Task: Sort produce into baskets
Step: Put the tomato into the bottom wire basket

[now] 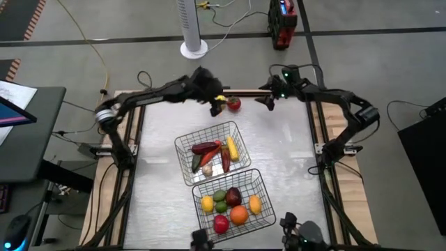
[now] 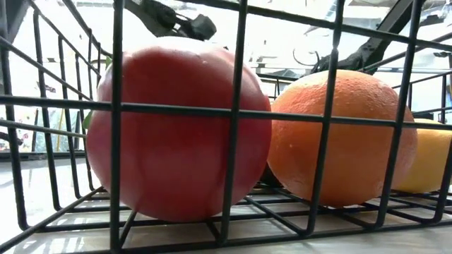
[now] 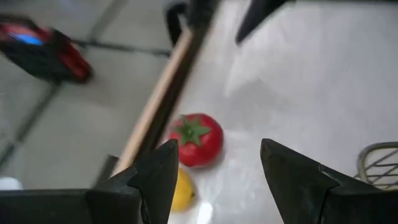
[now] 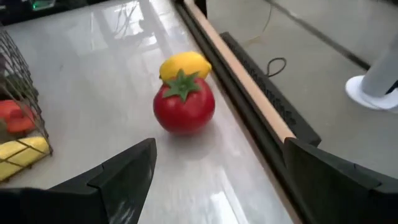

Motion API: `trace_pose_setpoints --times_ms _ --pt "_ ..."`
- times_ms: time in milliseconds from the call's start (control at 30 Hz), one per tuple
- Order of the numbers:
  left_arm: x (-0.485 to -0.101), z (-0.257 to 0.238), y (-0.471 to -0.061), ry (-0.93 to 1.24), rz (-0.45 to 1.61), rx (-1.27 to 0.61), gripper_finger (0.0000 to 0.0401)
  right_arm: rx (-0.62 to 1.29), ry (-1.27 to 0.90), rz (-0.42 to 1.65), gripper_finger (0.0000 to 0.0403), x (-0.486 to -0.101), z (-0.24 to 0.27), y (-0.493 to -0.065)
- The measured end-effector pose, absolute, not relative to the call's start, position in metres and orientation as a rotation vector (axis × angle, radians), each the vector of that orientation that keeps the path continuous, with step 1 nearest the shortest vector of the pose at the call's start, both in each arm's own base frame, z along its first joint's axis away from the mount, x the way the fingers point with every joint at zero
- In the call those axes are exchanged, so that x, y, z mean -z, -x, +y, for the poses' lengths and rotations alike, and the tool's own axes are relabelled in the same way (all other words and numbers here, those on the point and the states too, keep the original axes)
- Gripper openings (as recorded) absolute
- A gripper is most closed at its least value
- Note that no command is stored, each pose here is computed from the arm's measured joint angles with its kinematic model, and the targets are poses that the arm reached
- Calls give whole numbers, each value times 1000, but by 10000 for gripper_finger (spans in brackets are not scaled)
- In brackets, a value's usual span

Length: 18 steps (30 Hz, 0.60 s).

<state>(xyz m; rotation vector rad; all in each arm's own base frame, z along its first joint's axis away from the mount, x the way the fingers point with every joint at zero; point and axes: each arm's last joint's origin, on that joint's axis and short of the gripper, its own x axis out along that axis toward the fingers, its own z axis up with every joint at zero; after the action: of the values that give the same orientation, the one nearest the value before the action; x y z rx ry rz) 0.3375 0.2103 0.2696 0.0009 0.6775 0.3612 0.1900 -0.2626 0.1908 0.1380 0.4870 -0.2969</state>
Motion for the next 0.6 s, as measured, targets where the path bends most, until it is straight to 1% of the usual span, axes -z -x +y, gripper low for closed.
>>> trace_pose_setpoints --times_ms 167,233,333,433,600 --pt "-279 191 -292 -48 557 -545 216 262 -154 520 376 -188 -269 -205" --pt "-280 194 -278 -7 557 -588 216 243 -157 542 376 -186 -271 -211" --pt "-275 198 -262 70 632 -597 216 214 -148 580 376 -185 -271 -217" --pt "-272 199 -258 87 666 -594 216 192 -140 614 376 -184 -272 -218" --pt "-275 196 -264 36 638 -562 216 169 -101 638 369 -181 -271 -216"
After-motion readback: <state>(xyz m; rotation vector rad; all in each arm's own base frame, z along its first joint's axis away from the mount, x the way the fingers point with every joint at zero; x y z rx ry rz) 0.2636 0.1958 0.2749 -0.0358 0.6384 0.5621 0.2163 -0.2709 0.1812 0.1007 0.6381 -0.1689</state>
